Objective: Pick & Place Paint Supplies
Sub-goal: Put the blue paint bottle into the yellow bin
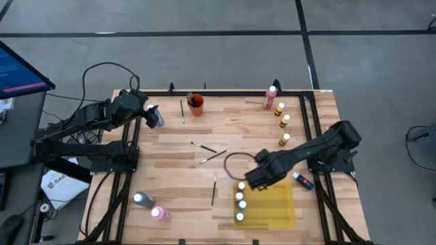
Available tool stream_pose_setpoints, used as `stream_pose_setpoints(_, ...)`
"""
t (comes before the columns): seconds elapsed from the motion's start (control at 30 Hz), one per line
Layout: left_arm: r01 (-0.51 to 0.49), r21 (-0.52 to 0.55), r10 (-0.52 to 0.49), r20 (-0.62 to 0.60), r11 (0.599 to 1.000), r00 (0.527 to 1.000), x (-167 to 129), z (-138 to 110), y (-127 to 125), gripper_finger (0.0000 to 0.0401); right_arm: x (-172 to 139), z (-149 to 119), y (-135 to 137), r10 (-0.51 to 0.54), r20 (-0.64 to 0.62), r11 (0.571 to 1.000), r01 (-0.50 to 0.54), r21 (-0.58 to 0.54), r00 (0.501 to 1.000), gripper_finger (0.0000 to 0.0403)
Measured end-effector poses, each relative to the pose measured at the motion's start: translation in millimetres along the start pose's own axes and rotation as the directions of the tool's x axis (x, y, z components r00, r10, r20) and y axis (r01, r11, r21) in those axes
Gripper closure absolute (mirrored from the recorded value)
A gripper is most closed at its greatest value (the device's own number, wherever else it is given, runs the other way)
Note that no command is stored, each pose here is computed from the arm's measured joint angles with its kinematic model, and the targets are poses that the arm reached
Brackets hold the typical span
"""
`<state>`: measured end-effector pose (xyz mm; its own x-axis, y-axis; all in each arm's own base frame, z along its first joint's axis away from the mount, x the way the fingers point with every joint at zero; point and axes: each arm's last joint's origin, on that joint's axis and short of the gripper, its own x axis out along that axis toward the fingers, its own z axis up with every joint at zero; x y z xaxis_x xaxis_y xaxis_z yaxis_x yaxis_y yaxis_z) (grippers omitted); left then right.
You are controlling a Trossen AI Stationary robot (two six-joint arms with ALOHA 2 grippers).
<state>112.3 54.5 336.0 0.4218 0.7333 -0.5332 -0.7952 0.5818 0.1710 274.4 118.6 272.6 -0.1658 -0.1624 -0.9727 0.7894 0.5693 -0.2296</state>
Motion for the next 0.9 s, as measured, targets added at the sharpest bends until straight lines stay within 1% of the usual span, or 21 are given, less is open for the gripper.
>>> stream_pose_setpoints(0.07, 0.000, 0.000, 0.000, 0.000, 1.000, 1.000, 0.1, 0.0, -0.1, 0.0164, 2.4, -4.4, -15.8, 0.014, -0.008, 0.999, -0.013, 0.034, 1.000, 0.0214)
stream_pose_setpoints(0.17, 0.000, -0.001, 0.000, 0.000, 1.000, 1.000, 0.0, 0.1, 0.0, 0.0164, 8.6, -14.3, -40.7, 0.003, -0.041, 0.998, 0.000, 0.065, 0.999, 0.0215)
stream_pose_setpoints(0.3, 0.000, -0.001, 0.000, 0.000, 1.000, 1.000, 0.0, 0.1, 0.0, 0.0164, 23.5, -24.0, -60.5, 0.013, -0.058, 0.997, -0.009, 0.077, 0.998, 0.0217)
stream_pose_setpoints(0.47, 0.000, -0.002, 0.000, 0.000, 1.000, 1.000, 0.0, 0.1, -0.1, 0.0164, 44.6, -33.5, -72.1, 0.029, -0.070, 0.999, -0.026, 0.047, 0.997, 0.0218)
stream_pose_setpoints(0.7, 0.000, -0.004, 0.000, 0.000, 1.000, 1.000, 0.0, 0.1, 0.0, 0.0164, 67.6, -39.6, -84.9, -0.031, -0.102, 0.999, 0.033, 0.022, 0.994, 0.0218)
stream_pose_setpoints(0.9, 0.000, -0.004, 0.000, 0.000, 1.000, 1.000, 0.0, 0.1, 0.0, 0.0164, 83.2, -40.4, -79.8, 0.016, -0.114, 0.999, -0.021, -0.043, 0.993, 0.0218)
